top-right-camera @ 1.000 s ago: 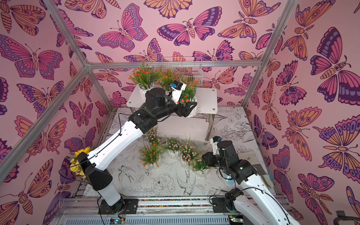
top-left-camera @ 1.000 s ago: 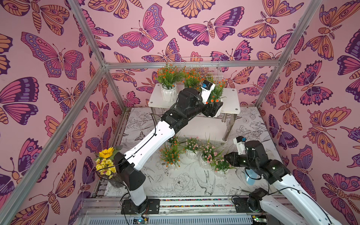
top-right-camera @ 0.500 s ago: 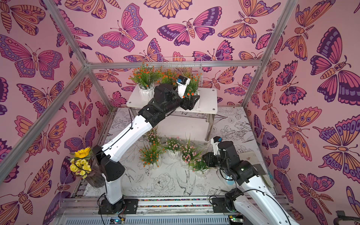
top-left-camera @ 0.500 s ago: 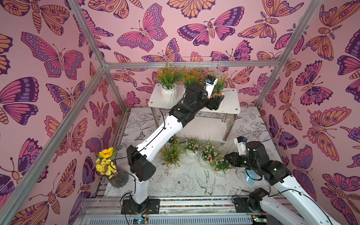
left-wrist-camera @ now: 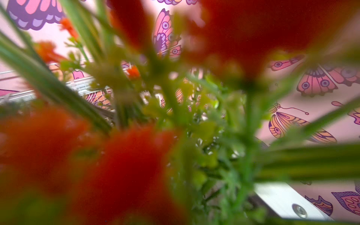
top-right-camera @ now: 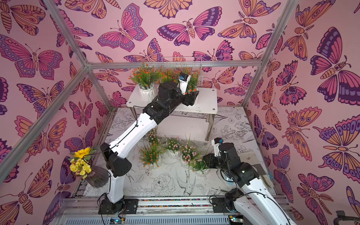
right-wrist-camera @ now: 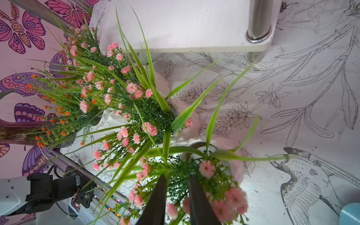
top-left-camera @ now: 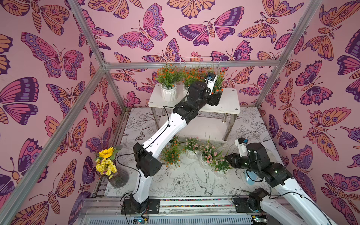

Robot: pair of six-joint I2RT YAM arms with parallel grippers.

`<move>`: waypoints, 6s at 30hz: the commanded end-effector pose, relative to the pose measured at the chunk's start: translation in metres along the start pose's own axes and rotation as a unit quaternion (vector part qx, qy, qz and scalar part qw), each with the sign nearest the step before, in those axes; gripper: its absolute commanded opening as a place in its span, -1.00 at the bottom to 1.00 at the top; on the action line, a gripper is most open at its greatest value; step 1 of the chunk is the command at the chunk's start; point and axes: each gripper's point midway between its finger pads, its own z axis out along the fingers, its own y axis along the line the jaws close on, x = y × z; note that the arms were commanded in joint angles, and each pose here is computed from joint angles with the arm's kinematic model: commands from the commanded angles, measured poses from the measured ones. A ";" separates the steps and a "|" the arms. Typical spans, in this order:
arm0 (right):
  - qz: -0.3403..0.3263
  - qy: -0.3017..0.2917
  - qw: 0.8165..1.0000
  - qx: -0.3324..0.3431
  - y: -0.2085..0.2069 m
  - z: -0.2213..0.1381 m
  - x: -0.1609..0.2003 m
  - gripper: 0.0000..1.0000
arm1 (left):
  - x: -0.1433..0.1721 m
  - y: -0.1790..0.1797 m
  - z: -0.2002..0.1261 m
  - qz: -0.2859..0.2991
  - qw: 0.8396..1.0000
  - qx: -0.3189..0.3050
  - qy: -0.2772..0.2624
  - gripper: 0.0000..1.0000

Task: Place the baby's breath potted plants on the rack by color
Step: Place the baby's breath potted plant on the rack, then pick up the baby's breath potted plant from the center of the board.

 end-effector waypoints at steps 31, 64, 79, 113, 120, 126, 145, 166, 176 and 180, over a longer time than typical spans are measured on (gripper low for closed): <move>0.013 -0.018 1.000 0.013 -0.005 -0.012 0.000 -0.52 | -0.037 -0.018 -0.052 0.028 0.999 0.002 -0.040 1.00; -0.080 -0.028 0.992 -0.089 0.072 -0.022 -0.045 -0.47 | 0.167 0.067 -0.303 -0.098 0.972 -0.171 0.128 0.87; -0.097 -0.027 0.985 -0.143 0.092 0.019 -0.041 -0.48 | 0.288 0.070 -0.382 -0.260 0.851 -0.275 0.366 0.33; -0.104 -0.024 0.988 -0.114 0.079 0.023 -0.037 -0.47 | 0.380 0.082 -0.291 -0.328 0.805 -0.214 0.445 -0.08; -0.103 -0.021 0.988 -0.113 0.078 0.027 -0.037 -0.48 | 0.388 0.086 -0.286 -0.325 0.802 -0.211 0.455 -0.17; -0.103 -0.021 0.988 -0.112 0.077 0.028 -0.036 -0.48 | 0.394 0.091 -0.285 -0.312 0.801 -0.217 0.463 -0.38; -0.106 -0.019 0.988 -0.115 0.078 0.028 -0.035 -0.47 | 0.415 0.098 -0.277 -0.303 0.791 -0.212 0.486 -0.61; -0.188 -0.015 0.969 -0.161 0.105 0.013 -0.016 0.16 | 0.362 0.097 -0.287 -0.303 0.822 -0.194 0.442 -1.00; -0.270 -0.042 0.945 -0.181 0.137 0.009 -0.004 0.88 | 0.330 0.083 -0.299 -0.299 0.830 -0.154 0.445 -1.00; -0.314 -0.063 0.930 -0.182 0.155 0.014 0.008 0.91 | 0.321 0.077 -0.306 -0.292 0.830 -0.134 0.455 -1.00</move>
